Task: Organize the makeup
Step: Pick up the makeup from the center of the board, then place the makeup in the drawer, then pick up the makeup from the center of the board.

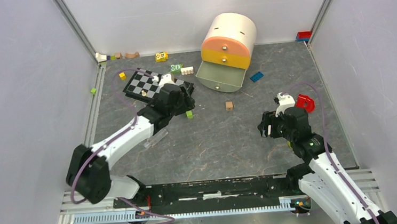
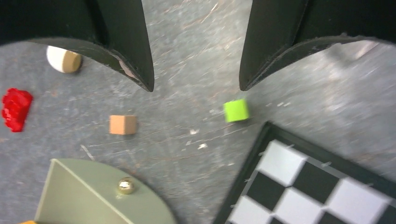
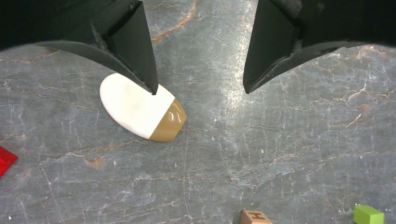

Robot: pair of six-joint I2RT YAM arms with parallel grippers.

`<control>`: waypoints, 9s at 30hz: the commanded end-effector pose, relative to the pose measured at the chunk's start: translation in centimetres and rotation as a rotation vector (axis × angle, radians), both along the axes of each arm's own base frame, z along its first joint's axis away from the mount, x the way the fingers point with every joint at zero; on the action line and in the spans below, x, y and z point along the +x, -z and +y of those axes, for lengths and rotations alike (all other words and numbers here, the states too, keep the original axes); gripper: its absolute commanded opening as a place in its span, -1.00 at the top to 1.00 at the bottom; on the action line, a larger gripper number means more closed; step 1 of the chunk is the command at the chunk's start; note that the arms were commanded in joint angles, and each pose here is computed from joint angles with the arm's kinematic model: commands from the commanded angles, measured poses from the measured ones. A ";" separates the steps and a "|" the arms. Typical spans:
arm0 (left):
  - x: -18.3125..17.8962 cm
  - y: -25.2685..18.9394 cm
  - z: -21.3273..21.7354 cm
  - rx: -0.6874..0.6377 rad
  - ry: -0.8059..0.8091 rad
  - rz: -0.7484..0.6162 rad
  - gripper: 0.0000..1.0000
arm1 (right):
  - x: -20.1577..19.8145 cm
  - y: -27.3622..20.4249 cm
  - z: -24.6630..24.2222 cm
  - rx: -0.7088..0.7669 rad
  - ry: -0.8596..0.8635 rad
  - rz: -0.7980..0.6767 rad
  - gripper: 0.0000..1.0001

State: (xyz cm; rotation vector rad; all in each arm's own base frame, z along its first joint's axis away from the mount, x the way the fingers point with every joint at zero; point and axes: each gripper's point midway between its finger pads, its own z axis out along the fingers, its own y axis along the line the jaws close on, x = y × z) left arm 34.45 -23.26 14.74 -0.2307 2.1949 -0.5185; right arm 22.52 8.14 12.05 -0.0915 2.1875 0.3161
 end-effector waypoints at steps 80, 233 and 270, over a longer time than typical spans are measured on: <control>1.9 -5.0 -7.9 0.054 0.504 -0.017 0.36 | -0.3 0.5 1.0 0.017 -0.072 -0.018 -0.61; 15.3 6.4 -11.3 0.171 0.216 0.056 -0.05 | -1.4 0.6 -0.2 0.000 -0.020 -0.006 -0.62; 13.9 -5.8 -13.2 0.026 0.340 -0.129 -0.25 | 0.5 -1.7 -1.8 -0.135 0.011 0.008 -0.62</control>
